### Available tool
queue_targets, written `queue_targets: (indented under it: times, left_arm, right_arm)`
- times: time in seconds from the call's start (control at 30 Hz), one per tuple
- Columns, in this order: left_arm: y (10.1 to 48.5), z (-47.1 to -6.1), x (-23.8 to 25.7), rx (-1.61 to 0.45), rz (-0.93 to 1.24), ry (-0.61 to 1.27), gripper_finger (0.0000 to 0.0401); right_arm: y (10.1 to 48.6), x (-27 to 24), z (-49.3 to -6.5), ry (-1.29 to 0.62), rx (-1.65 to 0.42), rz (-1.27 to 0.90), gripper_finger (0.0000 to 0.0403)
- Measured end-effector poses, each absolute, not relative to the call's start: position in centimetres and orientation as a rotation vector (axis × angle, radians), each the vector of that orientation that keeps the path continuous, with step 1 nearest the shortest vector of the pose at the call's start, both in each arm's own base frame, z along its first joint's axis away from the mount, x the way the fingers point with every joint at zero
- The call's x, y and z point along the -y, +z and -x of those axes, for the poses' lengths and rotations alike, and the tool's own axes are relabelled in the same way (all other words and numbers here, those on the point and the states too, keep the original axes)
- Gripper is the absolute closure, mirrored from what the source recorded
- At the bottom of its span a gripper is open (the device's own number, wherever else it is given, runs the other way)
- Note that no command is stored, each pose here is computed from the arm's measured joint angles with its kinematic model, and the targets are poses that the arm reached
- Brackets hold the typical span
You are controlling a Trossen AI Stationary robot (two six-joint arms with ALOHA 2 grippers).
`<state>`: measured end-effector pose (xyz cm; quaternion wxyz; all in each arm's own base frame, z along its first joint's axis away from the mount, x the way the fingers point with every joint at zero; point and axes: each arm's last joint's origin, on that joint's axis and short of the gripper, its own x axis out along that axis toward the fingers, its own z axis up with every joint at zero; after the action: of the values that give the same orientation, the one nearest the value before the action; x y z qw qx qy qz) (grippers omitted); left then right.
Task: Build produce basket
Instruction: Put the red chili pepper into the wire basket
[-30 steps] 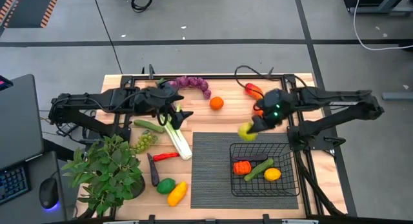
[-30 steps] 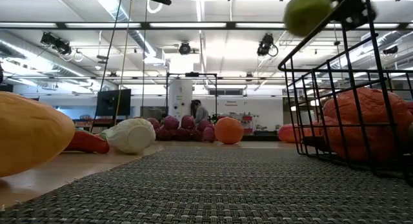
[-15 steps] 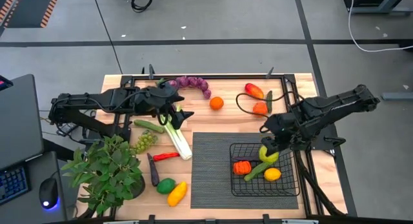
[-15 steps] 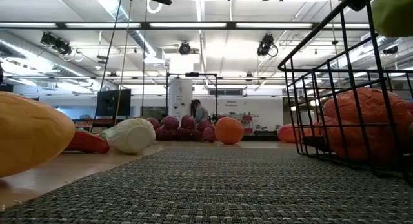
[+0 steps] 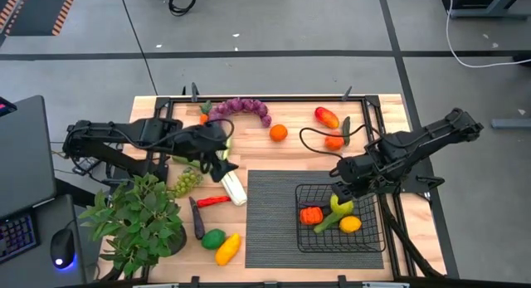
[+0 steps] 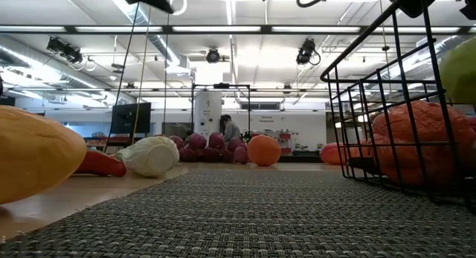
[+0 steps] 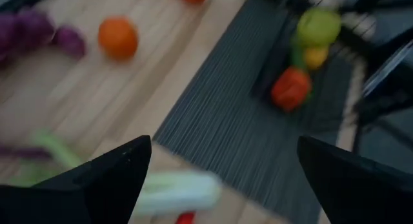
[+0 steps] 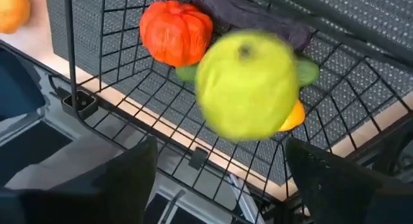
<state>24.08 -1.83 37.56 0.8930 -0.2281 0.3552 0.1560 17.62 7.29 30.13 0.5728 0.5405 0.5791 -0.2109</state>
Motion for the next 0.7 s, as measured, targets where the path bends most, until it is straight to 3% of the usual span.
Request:
queue_targets:
  times: [0.2,0.4,0.7]
  left_arm:
    - [36.3,-23.3,2.0,-0.912,0.422,0.317,0.0005]
    - [34.5,-23.6,2.2,-1.108,0.415,0.324,0.0005]
    - [29.8,-27.3,3.6,-1.385,0.354,0.232,0.0005]
  right_arm:
    - [30.1,-7.9,-17.9,-0.494,-1.327,-1.291,0.0032]
    - [30.7,-8.5,-18.8,-0.396,-1.185,-1.256,0.0033]
    - [31.6,-10.4,-19.8,-0.263,-0.975,-1.229,0.0034]
